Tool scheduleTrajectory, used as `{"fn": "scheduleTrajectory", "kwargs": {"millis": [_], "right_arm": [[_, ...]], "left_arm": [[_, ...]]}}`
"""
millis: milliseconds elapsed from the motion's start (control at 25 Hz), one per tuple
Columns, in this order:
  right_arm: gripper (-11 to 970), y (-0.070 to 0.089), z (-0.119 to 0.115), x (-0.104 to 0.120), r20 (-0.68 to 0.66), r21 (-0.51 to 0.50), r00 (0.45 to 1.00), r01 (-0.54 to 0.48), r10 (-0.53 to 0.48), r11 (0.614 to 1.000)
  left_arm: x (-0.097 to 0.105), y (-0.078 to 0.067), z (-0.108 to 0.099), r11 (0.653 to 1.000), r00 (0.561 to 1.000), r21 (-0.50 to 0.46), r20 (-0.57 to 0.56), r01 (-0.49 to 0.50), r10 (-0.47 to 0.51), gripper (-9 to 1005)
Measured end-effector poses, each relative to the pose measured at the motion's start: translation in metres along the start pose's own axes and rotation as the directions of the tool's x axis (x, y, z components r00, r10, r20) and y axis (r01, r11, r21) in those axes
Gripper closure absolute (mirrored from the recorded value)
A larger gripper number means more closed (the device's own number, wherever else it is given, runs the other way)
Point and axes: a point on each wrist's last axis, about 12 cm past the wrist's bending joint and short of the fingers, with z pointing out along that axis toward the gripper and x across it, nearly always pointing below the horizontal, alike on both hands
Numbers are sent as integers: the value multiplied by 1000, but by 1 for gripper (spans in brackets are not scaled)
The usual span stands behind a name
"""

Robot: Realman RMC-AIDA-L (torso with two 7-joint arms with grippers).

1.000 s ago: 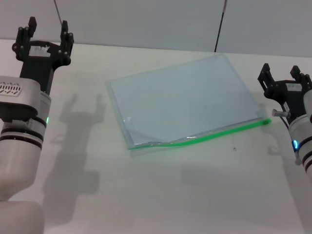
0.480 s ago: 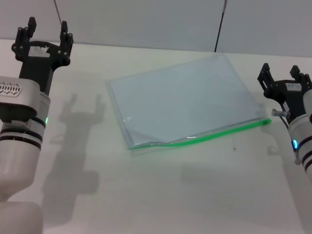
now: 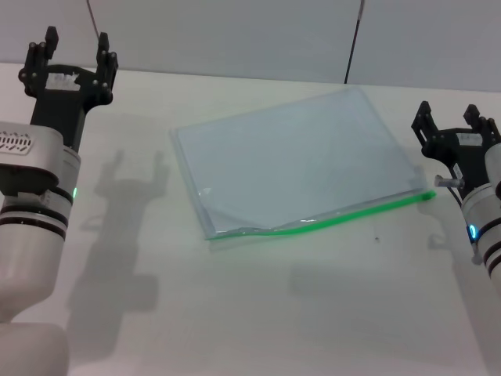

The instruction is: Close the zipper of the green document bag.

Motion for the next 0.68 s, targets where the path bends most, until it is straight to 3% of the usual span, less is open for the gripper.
{"fn": "scheduleTrajectory", "kwargs": {"millis": [680], "right_arm": [[200,-1,0,0,0,0,1000,5,-5,1000]], "left_arm": [[0,-2,-1,1000,1000,13,4,-4,4,316]]}}
